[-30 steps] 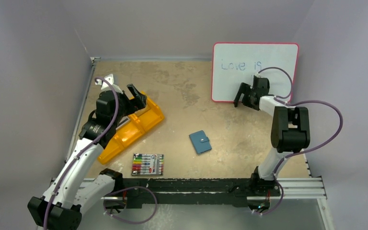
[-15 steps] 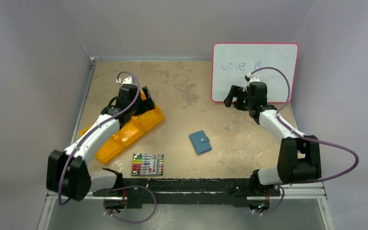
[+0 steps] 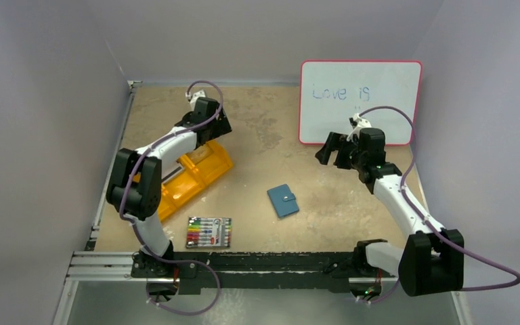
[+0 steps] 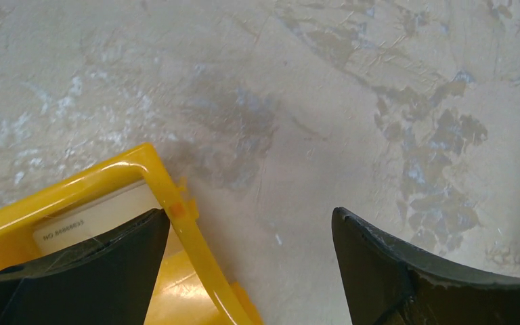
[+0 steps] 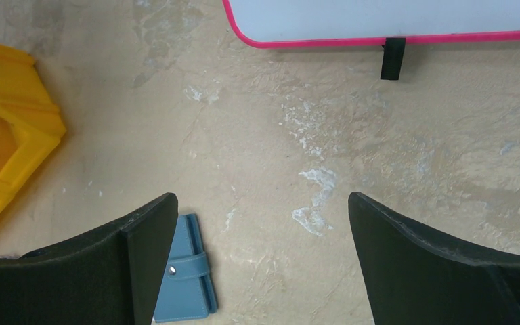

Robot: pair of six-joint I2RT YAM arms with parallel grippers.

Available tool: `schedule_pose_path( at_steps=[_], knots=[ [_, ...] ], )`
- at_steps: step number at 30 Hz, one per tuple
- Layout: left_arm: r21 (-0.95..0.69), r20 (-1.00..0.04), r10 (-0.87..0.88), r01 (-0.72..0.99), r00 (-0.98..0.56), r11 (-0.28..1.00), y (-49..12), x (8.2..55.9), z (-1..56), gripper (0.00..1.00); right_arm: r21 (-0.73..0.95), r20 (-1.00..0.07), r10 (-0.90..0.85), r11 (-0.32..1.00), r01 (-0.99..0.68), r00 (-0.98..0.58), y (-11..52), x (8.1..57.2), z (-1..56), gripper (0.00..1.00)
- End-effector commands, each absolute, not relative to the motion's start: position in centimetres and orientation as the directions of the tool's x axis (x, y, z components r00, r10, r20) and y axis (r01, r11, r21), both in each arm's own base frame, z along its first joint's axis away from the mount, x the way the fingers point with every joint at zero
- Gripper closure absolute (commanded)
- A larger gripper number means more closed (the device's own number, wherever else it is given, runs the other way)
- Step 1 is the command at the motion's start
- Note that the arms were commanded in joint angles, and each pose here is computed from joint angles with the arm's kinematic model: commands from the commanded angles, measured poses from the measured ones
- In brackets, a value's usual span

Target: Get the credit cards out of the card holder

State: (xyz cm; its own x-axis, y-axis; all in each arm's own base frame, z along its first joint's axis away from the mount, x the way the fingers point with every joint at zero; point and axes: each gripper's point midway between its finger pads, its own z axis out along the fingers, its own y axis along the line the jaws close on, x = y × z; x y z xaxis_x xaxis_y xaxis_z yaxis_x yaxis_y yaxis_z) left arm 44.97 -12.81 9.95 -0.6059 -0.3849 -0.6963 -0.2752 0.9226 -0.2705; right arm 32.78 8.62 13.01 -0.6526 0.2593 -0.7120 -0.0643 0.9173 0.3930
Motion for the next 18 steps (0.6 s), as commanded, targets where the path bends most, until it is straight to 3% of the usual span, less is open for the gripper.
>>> schedule_pose_path(
  at_steps=[1,10,18],
  knots=[
    [-0.326,-0.735,-0.357,-0.162,-0.576,0.931,-15.3,48.4,12.2,0.13,0.393,-0.706,0.229,0.914,-0.101,-0.671,9.1,31.9,13.1,0.03],
    [-0.412,-0.689,-0.291,0.029,-0.664,0.911,-20.8,49.0,11.6,0.20,0.394,-0.688,0.229,0.915,-0.089,-0.688,9.1,31.7,12.2,0.02],
    [-0.463,-0.689,-0.228,0.177,-0.688,0.868,-28.2,46.5,12.5,0.22,0.399,-0.674,0.231,0.913,-0.083,-0.702,9.2,31.4,11.5,0.02]
  ],
)
